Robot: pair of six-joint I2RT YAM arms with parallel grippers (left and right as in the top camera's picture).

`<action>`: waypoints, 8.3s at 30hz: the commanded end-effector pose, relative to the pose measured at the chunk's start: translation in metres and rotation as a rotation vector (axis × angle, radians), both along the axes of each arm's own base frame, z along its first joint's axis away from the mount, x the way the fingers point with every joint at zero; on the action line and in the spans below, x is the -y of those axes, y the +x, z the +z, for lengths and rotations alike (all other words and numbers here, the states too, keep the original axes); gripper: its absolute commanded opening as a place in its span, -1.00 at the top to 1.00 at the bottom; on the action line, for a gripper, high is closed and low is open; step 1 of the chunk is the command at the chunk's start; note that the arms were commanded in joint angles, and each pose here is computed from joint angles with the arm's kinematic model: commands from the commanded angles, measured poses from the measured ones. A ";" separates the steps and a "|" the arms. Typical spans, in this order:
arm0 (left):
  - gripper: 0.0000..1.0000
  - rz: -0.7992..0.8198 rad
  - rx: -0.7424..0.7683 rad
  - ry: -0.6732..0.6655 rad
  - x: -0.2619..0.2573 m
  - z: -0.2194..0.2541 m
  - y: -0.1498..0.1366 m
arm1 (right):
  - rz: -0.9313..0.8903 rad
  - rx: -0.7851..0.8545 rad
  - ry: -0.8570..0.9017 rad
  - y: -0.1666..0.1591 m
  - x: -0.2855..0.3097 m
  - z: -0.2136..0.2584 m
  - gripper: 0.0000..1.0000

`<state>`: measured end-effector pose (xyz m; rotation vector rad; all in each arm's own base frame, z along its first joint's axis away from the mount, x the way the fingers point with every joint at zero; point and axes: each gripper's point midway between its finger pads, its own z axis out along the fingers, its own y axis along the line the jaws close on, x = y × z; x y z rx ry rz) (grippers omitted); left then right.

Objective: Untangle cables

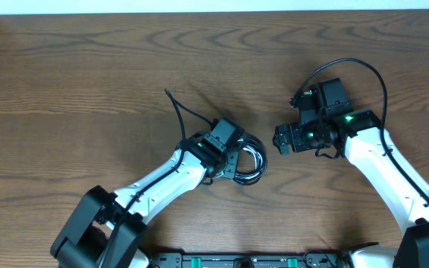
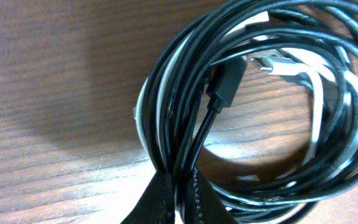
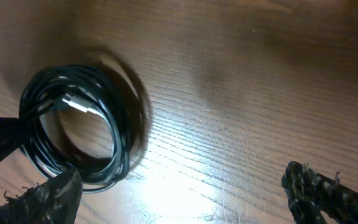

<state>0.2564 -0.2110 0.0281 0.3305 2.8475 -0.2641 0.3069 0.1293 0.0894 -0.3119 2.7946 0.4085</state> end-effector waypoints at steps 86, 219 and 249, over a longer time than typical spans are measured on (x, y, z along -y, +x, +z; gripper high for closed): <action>-0.50 0.108 0.279 -0.053 -0.013 0.121 0.030 | -0.026 0.859 0.095 0.018 -0.003 0.353 0.97; -0.74 -0.558 0.298 0.049 0.016 0.056 0.059 | -0.032 -0.181 -0.104 0.084 -0.063 -0.008 -0.27; -0.40 -0.074 0.157 -0.092 0.013 0.054 0.059 | -0.059 0.102 -0.003 0.109 -0.058 0.123 0.97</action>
